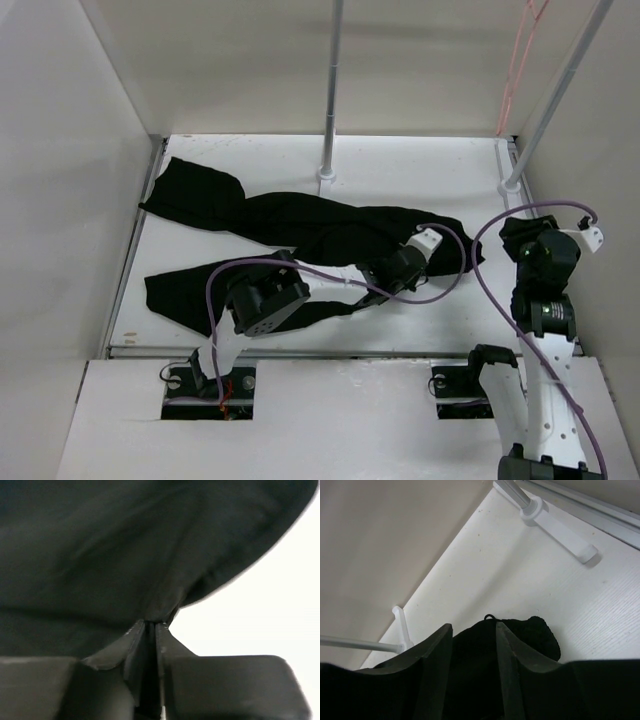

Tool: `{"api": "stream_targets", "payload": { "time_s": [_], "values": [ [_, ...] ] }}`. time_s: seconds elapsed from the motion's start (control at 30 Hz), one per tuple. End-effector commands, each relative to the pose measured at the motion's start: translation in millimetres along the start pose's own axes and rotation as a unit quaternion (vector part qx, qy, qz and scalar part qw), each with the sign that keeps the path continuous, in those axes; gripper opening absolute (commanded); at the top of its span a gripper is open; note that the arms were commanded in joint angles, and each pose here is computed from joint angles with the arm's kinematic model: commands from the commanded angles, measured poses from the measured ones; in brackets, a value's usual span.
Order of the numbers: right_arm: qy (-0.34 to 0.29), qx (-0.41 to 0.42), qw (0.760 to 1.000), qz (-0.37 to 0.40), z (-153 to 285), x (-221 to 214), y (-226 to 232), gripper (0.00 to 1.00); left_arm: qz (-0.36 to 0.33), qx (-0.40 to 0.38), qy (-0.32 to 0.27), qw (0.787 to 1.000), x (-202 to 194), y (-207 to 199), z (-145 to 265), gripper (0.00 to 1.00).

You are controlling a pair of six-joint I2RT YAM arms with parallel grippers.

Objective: Place the trousers on the hanger
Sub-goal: Fold the trousers

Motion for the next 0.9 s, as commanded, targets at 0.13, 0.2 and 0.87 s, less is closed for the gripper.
{"api": "stream_targets", "payload": {
  "time_s": [0.13,0.2,0.87],
  "values": [
    [0.049,-0.005,0.999,0.017,-16,-32,-8,0.26,0.038,0.053,-0.051,0.997,8,36,81,0.07],
    [0.085,-0.011,0.996,0.039,-22,-51,-10,0.26,0.051,0.093,-0.048,0.993,-9,57,108,0.07],
    [0.266,-0.024,0.948,0.172,-48,-172,4,0.67,0.173,0.144,0.001,0.974,-76,114,179,0.08]
  ]
}}
Point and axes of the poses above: each gripper's point midway between its finger pads, its own z axis back along the fingers, its own y axis along the line the jaws close on, x = y × z, the point moved 9 cm from there along z, back along the fingers
